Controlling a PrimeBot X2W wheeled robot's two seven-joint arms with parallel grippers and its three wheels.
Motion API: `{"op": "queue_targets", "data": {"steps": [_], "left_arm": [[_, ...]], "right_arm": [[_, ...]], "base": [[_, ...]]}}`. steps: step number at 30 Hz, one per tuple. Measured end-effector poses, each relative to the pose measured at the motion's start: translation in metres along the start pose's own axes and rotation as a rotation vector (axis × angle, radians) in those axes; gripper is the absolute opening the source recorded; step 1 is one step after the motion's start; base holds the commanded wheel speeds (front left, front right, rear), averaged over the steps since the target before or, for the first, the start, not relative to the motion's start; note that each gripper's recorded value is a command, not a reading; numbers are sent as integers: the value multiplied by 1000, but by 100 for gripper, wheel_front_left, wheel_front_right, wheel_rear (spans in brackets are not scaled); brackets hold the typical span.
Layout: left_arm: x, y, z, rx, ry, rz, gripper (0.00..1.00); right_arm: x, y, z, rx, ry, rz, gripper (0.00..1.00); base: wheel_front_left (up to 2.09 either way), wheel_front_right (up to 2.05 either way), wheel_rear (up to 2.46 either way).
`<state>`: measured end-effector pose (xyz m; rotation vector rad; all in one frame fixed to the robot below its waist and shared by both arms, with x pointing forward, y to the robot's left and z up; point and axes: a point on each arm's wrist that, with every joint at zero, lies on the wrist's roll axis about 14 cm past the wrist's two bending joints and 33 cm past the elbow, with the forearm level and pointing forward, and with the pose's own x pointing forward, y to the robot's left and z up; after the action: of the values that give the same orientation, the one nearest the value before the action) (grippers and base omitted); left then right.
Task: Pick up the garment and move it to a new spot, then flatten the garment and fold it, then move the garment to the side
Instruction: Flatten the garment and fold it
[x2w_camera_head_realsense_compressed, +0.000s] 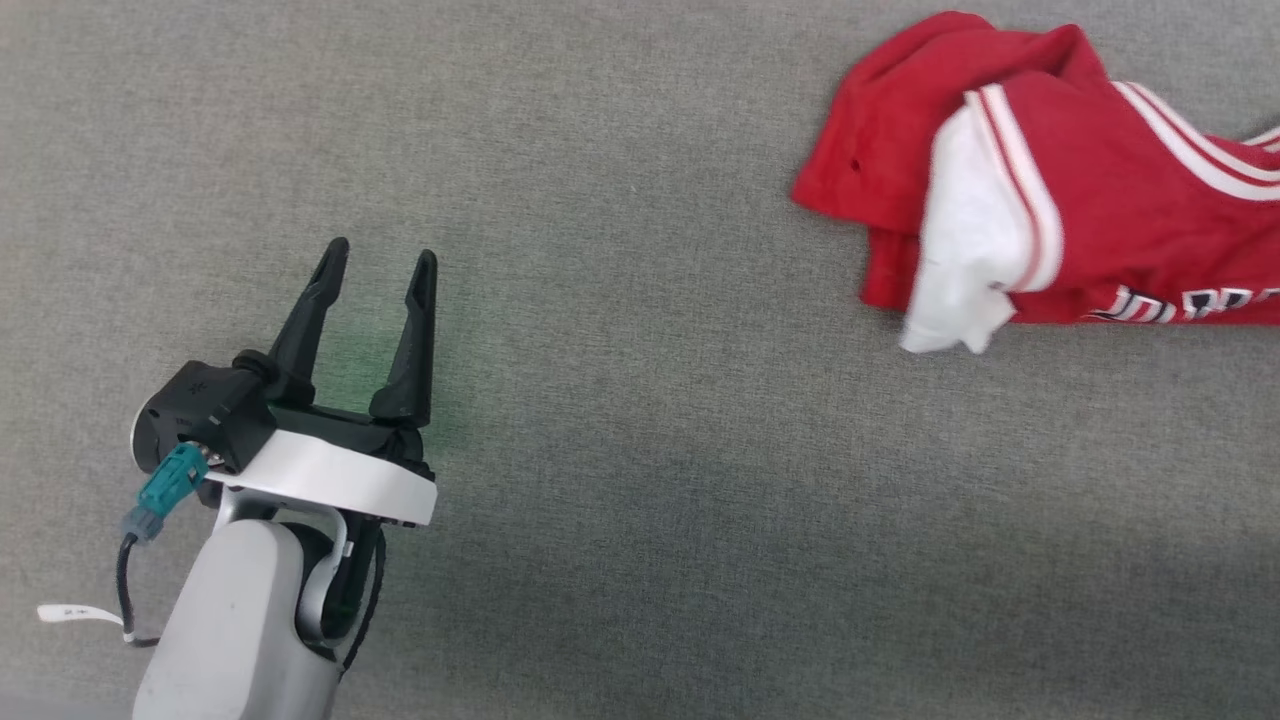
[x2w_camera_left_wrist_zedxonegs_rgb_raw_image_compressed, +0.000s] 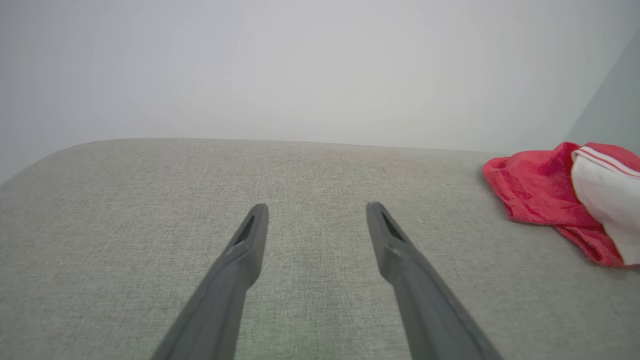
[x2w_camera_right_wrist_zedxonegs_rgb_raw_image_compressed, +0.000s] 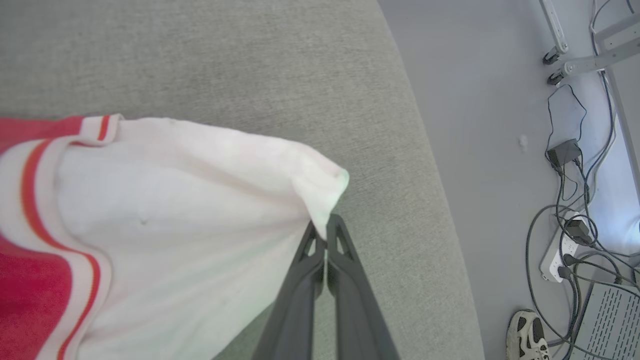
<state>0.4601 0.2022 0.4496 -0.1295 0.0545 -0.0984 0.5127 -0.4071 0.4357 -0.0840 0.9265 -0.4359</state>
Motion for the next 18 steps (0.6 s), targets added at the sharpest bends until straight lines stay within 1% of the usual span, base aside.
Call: {"op": "queue_targets", "data": {"steps": [2,4,5,7,9,10,11,15,18], "left_arm": [[1,0,-1,7,4,-6,100],[2,0,-2,12,7,-13,100],[5,-3,-1,13,4,-23,100],[7,-5,-2,14,5,-33,100],[9,-8,-2,18,6,-46,100],[12,-9,-1,22,2,-53,100],[14,-11,0,28,-1,-63,100],[21,-16,5,60,-6,-111,100],[28,-22,12,102,-15,-161,100]], "right_arm": [[-2,-15,0,37,-13,-36,0],[-5,-28,0,43,-30,-78,0],[-5,-27,-4,63,-30,-72,0],[-4,-22,-10,68,-26,-61,0],[-5,-22,-9,97,-53,-55,0],[-6,-23,-7,103,-69,-59,47],[-8,-25,-5,110,-89,-62,100],[-17,-30,8,128,-192,-63,100],[-32,-36,28,139,-325,-57,100]], "base": [[0,0,0],[0,0,0],[0,0,0],[0,0,0],[0,0,0],[0,0,0],[0,0,0],[0,0,0],[0,0,0]]}}
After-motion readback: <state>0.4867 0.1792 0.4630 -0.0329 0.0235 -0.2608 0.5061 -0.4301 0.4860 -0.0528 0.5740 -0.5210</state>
